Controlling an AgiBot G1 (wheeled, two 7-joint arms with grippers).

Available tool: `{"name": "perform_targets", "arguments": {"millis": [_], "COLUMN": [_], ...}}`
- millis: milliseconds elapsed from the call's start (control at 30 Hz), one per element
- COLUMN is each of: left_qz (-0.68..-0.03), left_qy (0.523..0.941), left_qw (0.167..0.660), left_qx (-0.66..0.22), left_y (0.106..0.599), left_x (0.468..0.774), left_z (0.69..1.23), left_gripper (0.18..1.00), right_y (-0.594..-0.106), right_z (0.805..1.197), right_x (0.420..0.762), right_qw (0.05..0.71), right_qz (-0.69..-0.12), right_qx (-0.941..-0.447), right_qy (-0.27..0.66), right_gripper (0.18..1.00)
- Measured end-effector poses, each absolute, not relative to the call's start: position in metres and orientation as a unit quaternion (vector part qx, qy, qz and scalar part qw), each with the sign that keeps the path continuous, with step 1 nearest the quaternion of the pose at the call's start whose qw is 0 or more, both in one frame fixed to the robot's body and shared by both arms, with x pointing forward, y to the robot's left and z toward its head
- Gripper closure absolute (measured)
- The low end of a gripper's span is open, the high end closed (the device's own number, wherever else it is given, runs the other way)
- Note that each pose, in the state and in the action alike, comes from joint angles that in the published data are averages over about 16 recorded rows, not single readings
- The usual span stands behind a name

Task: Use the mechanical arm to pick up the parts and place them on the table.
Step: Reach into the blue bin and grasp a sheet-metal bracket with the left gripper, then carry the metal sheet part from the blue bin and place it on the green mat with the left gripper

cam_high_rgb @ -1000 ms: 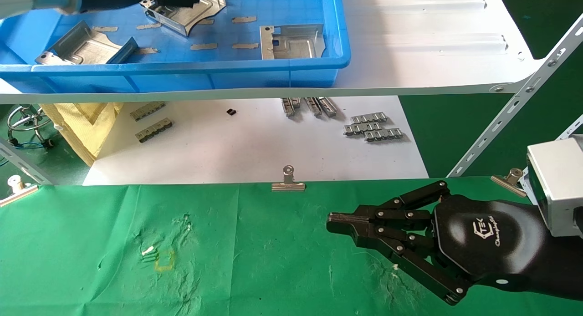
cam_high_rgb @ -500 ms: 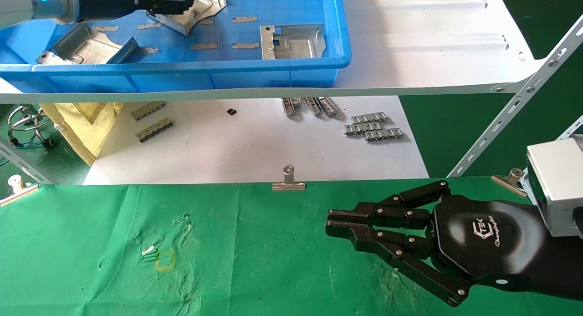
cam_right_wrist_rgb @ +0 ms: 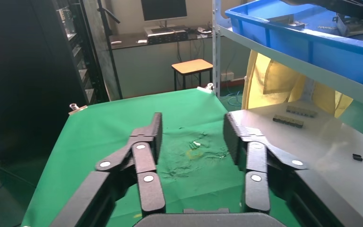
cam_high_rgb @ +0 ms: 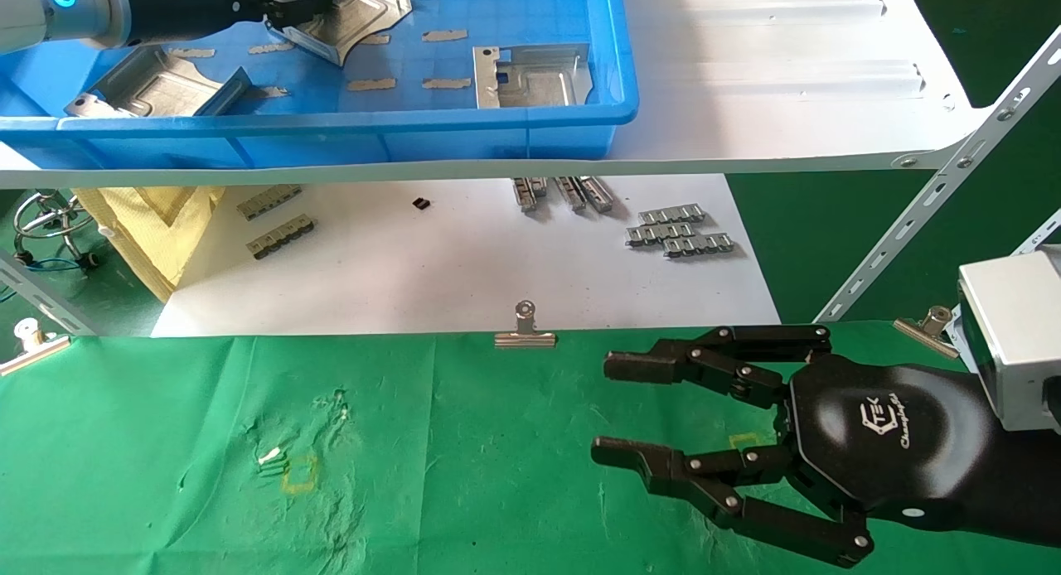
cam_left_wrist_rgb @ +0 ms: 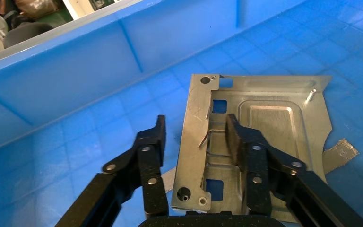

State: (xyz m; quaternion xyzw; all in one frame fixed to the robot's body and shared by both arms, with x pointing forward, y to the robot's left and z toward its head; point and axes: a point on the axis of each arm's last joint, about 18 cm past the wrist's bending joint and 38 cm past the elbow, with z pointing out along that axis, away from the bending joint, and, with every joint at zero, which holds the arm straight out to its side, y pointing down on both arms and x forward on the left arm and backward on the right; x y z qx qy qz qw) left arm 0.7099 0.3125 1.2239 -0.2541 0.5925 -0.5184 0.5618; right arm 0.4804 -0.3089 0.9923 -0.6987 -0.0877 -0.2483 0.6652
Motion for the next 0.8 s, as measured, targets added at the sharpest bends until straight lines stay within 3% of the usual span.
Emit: {"name": "perform_targets", "arguments": {"millis": [400, 533, 800], "left_qz": [-0.542, -0.554, -0.577], "left_qy": [0.607, 0.621, 0.660], "left_qw": [0.538, 0.524, 0.478], "left_qx": [-0.218, -0.180, -0.050], "left_y": [0.313, 0.309, 0.293], "left_x": [0.693, 0.679, 0.643], "left_z": [1.228, 1.230, 1.215], "left_gripper": [0.822, 0.868, 0.912], "right_y": [-0.309, -0.309, -0.309], "right_z": [0.992, 0.992, 0.992], "right_x": [0.480, 0.480, 0.480], "right_qw": [0.665, 0.665, 0.665], "right_qz": [-0.248, -0.248, -0.248], "right_qx": [-0.699, -0.699, -0.699], "right_qy": [-0.088, -0.088, -0.088], "right_gripper": [0.470, 0.373, 0.258]}}
